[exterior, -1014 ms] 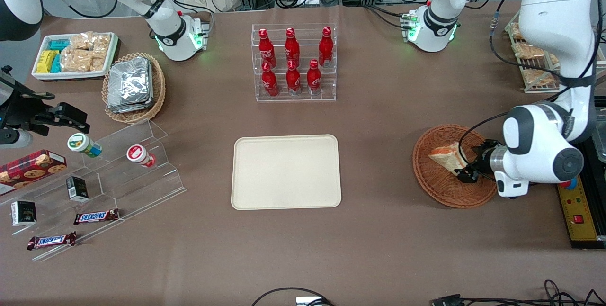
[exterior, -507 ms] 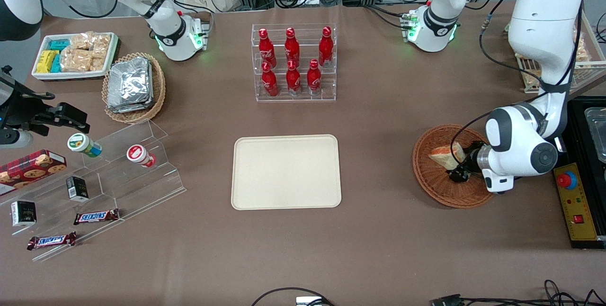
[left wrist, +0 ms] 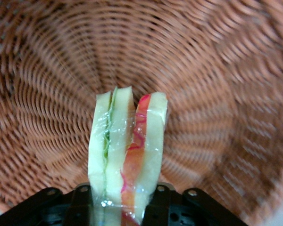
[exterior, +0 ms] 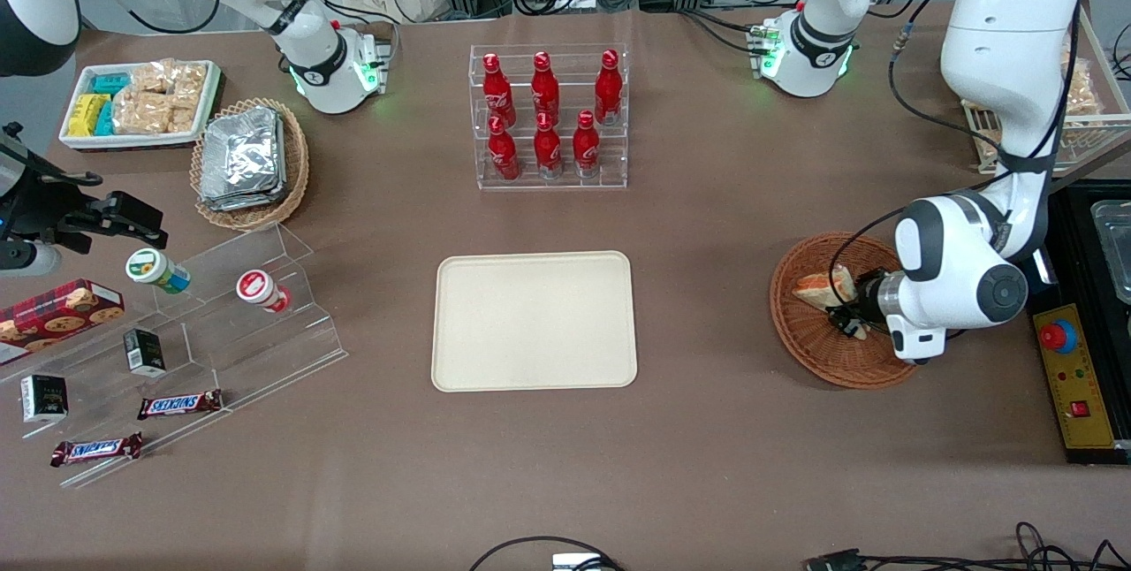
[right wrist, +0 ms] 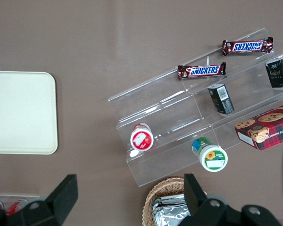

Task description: Place sandwich from basket to tray

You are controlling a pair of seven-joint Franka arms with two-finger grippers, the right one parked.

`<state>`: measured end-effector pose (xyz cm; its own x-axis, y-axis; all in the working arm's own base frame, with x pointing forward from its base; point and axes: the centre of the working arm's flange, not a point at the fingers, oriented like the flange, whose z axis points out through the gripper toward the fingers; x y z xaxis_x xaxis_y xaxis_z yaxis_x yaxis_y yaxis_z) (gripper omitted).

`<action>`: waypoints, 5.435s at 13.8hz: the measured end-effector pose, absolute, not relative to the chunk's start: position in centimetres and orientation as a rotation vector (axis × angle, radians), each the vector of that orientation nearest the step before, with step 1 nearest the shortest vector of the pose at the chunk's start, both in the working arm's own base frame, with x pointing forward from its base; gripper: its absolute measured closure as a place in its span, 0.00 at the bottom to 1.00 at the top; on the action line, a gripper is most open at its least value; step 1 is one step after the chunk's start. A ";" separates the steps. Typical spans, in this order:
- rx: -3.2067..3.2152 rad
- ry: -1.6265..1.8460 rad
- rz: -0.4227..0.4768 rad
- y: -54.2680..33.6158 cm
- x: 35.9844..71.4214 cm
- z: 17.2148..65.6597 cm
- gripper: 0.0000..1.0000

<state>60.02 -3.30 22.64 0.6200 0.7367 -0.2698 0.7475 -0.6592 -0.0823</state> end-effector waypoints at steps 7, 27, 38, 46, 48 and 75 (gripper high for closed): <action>2.879 0.747 -0.354 -15.2 61.2 39.9 0.82; 2.884 -0.323 -0.330 -42.2 60.1 21.4 0.77; 2.860 -0.278 -0.176 -42.1 61.9 21.5 0.00; 2.915 -0.067 -0.241 -32.2 65.7 36.7 0.00; 2.966 0.031 -0.345 -26.3 65.3 42.0 0.00; 3.195 -0.050 -0.398 -6.0 53.7 57.8 0.01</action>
<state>53.73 -6.00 57.82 0.9691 -0.0209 -0.2459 -0.0403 -0.9964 -0.0743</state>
